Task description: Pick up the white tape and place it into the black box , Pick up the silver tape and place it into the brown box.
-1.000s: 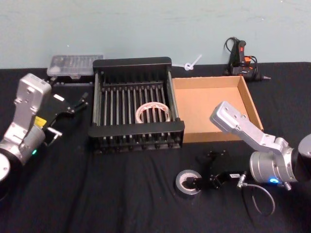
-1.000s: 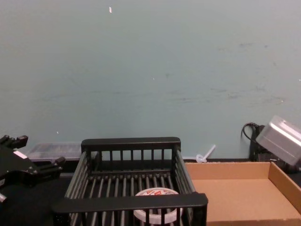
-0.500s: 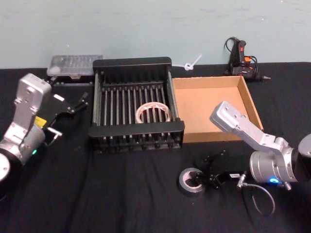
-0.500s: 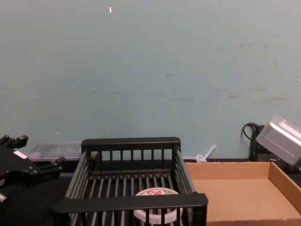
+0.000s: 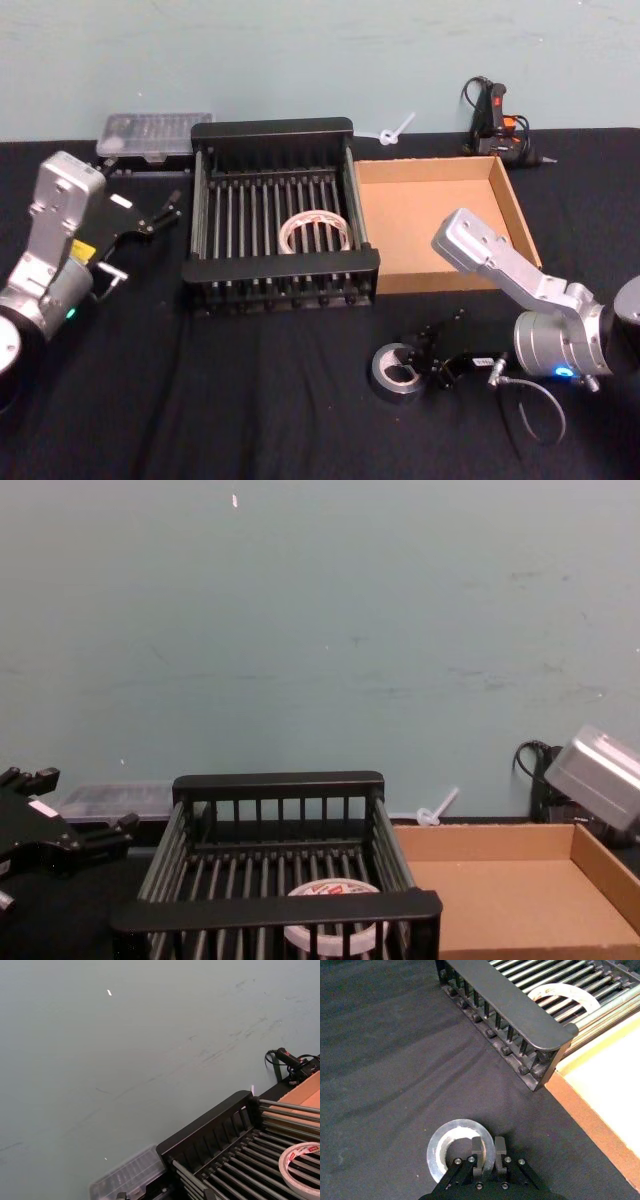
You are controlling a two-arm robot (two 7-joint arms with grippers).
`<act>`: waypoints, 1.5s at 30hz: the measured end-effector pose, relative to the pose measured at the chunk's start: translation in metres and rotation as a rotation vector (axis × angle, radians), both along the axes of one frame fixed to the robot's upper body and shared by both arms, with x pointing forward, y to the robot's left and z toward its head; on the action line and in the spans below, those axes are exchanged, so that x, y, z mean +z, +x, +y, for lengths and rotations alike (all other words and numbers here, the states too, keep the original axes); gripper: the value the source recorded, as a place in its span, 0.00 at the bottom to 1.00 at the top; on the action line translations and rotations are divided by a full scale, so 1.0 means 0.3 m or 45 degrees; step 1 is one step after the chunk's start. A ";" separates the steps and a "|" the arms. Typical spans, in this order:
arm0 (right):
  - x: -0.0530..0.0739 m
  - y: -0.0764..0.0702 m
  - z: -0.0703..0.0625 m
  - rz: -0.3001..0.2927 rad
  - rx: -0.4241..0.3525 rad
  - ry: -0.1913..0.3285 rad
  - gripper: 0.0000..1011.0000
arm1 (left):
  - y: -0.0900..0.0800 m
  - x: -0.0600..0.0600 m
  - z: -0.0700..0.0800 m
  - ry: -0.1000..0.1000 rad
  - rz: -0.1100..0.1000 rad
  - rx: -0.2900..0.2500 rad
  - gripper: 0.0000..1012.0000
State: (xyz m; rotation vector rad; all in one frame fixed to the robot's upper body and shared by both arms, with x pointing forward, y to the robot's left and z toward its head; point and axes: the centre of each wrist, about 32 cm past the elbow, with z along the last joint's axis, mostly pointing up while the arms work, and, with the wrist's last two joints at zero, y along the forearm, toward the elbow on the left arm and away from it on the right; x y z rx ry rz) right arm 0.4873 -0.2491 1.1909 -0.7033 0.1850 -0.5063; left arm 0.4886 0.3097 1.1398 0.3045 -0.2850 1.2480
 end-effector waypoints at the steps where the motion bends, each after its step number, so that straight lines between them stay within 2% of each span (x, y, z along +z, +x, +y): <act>1: 0.000 0.000 0.000 0.000 0.000 0.000 0.16 | 0.000 0.000 0.000 0.000 0.000 0.000 0.99; 13: 0.006 0.000 -0.005 -0.005 -0.009 0.008 0.16 | 0.000 0.000 0.000 0.000 0.000 0.000 0.99; 21: 0.047 0.020 -0.030 -0.079 -0.100 0.036 0.16 | 0.000 0.000 0.000 0.000 0.000 0.000 0.99; 27: 0.088 0.051 -0.057 -0.155 -0.200 0.070 0.16 | 0.000 0.000 0.000 0.000 0.000 0.000 0.99; 33: 0.133 0.104 -0.090 -0.234 -0.326 0.109 0.16 | 0.000 0.000 0.000 0.000 0.000 0.000 0.99; 39: 0.148 0.148 -0.105 -0.255 -0.398 0.124 0.16 | 0.000 0.000 0.000 0.000 0.000 0.000 0.99; 45: 0.141 0.210 -0.118 -0.223 -0.471 0.134 0.16 | 0.000 0.000 0.000 0.000 0.000 0.000 0.99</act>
